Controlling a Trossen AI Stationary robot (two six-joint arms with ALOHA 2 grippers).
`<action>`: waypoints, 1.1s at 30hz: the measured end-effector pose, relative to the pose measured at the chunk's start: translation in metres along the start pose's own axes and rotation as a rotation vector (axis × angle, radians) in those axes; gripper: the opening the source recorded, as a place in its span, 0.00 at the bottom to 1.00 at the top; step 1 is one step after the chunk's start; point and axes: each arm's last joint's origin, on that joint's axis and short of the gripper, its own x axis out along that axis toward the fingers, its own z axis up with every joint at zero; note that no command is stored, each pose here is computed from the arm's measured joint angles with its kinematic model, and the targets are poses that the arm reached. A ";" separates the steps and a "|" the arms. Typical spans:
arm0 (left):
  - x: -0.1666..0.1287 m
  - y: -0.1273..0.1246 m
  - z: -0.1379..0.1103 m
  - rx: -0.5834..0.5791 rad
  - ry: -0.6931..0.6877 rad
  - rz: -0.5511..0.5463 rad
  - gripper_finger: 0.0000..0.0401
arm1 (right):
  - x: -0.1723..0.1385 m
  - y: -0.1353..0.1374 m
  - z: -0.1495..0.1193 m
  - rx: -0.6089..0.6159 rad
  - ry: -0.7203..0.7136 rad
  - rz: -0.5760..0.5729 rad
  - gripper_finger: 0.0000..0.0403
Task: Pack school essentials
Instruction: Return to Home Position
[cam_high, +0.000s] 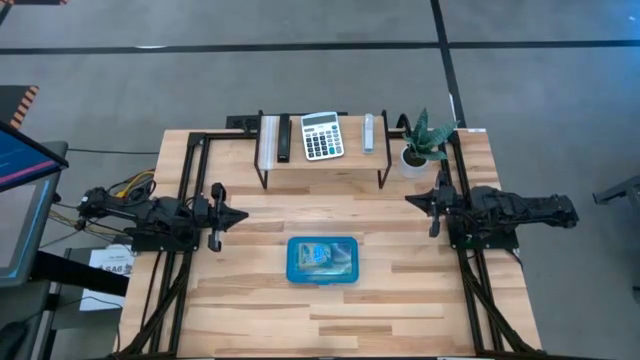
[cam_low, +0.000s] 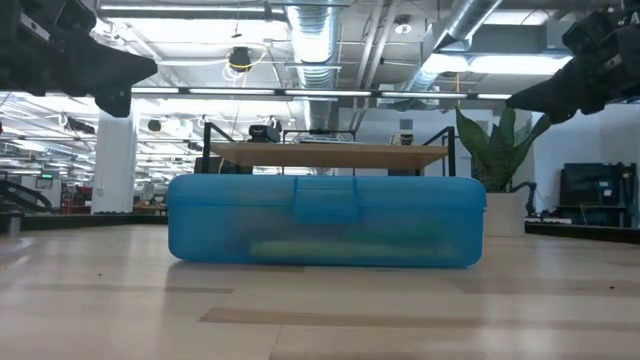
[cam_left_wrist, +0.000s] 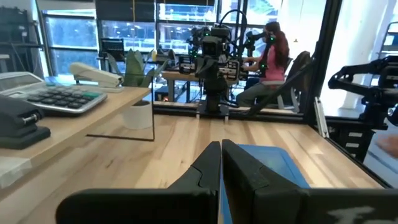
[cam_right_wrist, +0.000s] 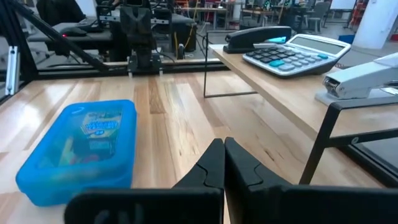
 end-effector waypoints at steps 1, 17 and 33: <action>0.000 0.000 0.000 -0.001 0.000 0.000 0.01 | 0.000 0.000 0.000 0.001 -0.001 0.000 0.03; 0.000 0.000 0.000 0.000 0.001 -0.001 0.01 | 0.000 0.000 0.000 -0.002 -0.001 0.000 0.03; 0.000 0.000 0.000 -0.001 0.001 -0.001 0.01 | 0.000 0.000 0.000 -0.002 -0.001 0.001 0.03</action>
